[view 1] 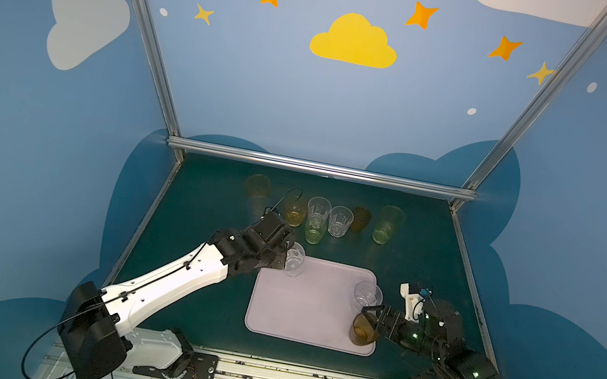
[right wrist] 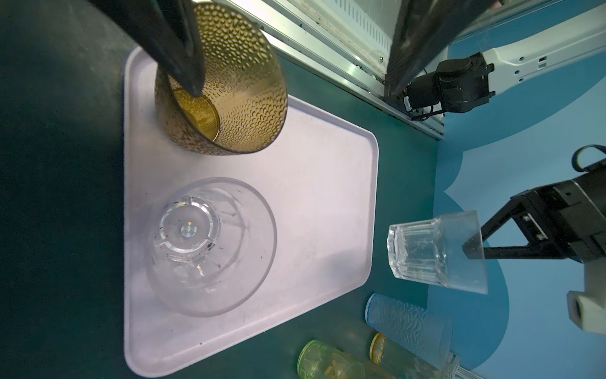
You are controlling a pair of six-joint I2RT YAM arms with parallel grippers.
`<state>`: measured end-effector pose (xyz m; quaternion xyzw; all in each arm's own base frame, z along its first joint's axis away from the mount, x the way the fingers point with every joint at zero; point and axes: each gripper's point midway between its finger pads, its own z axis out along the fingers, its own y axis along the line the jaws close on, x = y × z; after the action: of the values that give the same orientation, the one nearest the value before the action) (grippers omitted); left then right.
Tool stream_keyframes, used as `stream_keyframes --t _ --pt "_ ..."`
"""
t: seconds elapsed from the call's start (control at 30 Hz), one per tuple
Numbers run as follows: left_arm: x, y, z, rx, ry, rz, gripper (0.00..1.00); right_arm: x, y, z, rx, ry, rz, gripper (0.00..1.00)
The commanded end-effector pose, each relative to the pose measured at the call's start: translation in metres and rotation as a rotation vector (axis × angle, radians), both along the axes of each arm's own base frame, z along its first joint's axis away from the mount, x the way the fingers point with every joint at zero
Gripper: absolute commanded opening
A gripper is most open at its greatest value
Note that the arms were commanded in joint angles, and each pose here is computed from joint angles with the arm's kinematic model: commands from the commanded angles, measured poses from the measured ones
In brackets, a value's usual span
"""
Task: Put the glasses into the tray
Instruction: 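Lift the clear faceted glass with the left gripper and carry it over the tray, then lower the clear faceted glass beside the gold glass and open the left gripper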
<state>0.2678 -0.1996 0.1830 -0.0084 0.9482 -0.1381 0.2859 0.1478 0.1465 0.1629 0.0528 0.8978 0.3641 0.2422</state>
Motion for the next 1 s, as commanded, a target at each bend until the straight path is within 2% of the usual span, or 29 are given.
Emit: stream_keyframes --t 0.0,0.23,0.4,0.97 --pt "-0.013 -0.014 0.005 -0.082 -0.004 -0.019 0.04 -0.004 0.002 0.008 0.031 0.005 0.008 0.86" --pt "-0.041 -0.039 -0.013 -0.084 0.045 -0.107 0.04 -0.010 0.004 0.003 0.060 0.042 0.012 0.86" --pt "-0.061 -0.061 -0.015 -0.131 0.049 -0.173 0.04 -0.013 0.001 0.003 0.078 0.032 -0.005 0.86" --pt "-0.099 -0.116 -0.056 -0.132 0.138 -0.321 0.04 -0.012 -0.005 -0.002 0.033 0.047 -0.030 0.86"
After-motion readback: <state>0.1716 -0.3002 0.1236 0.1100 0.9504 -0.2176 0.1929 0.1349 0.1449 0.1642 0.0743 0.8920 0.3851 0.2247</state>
